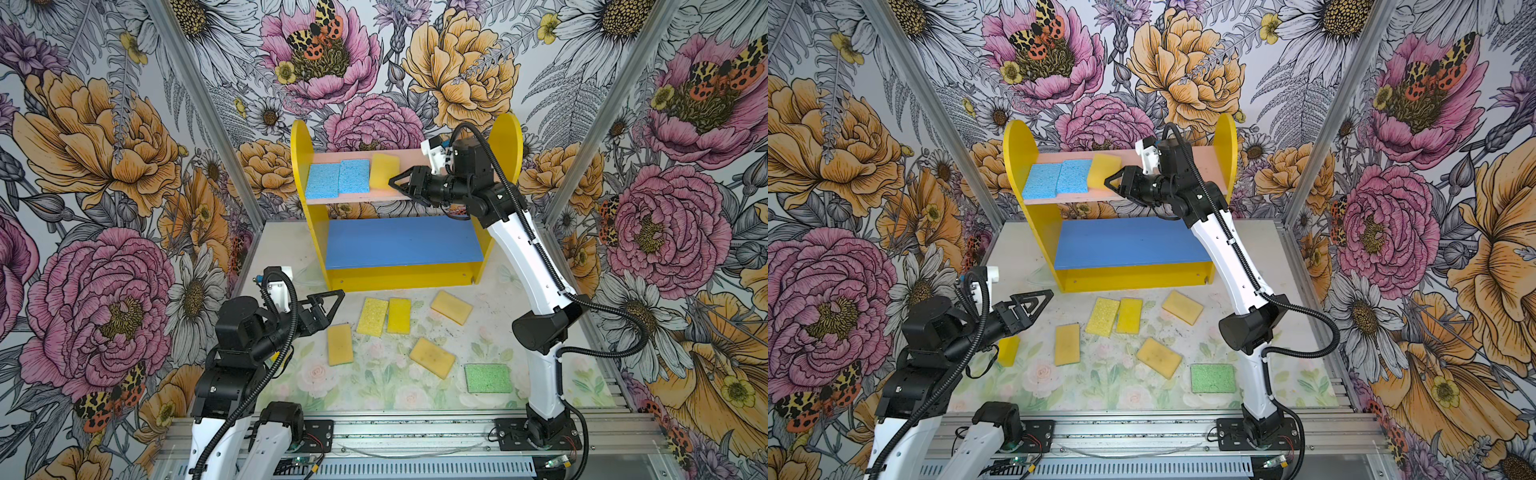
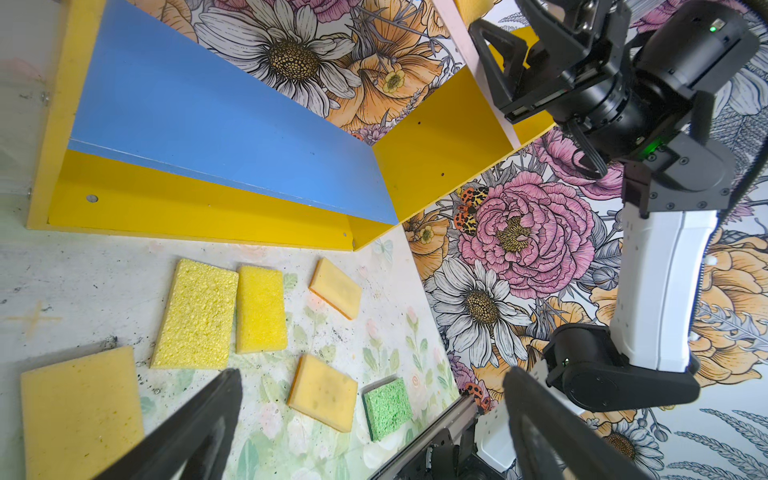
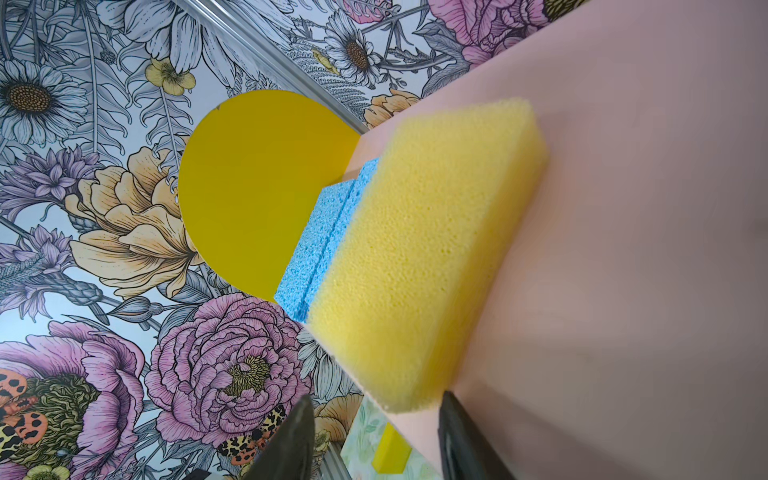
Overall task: Place and organize the cleaning sponges onto the shelf
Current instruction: 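Lower the yellow sponge onto the shelf and open the right gripper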
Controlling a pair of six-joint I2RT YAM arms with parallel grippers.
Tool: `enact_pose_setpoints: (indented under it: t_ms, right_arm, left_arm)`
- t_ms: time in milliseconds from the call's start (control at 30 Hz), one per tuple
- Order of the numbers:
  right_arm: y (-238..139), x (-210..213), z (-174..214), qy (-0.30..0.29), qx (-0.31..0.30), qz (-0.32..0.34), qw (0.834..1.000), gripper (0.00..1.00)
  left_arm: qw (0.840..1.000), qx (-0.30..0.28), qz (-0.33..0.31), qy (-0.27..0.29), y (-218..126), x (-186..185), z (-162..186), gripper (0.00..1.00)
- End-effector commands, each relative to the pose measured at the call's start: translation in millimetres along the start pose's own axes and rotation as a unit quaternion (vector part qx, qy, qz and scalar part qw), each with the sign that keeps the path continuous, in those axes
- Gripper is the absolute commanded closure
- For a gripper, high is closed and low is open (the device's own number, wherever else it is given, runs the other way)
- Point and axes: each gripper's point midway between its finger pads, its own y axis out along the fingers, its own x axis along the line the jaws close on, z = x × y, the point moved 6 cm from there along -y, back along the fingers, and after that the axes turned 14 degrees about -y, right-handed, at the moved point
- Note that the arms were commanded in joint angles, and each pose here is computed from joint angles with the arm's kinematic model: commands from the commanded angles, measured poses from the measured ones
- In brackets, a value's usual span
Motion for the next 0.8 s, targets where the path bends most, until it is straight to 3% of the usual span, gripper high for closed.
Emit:
enact_pose_setpoints:
  t_ms: [0,267,467,600,767]
  right_arm:
    - [-20.0,7.6,-2.2,-0.018,-0.014,0.026,0.999,0.48]
    - [-38.1,18.5,-4.2,-0.04,-0.031,0.042,0.998,0.45]
    - [-21.7,27.4,-12.8,-0.045,-0.039,0.01,0.998,0.44]
    - [-15.3,6.8,-26.9,-0.053,-0.068,0.047,0.995,0.44]
    - [0.2,-9.3,-35.2,-0.046,-0.082,0.044,0.995,0.42]
  left_arm:
    - [1.0,-0.006,-0.003,0.017,-0.1,-3.2,-3.1,0.01]
    - [1.0,-0.005,-0.004,0.017,1.4,-2.5,-3.8,0.01]
    - [1.0,-0.003,-0.006,0.016,2.8,-2.8,-4.6,0.01]
    - [1.0,-0.002,-0.006,0.013,3.0,-2.6,-4.8,0.01]
    - [1.0,-0.002,-0.009,0.01,3.3,-0.9,-4.2,0.01]
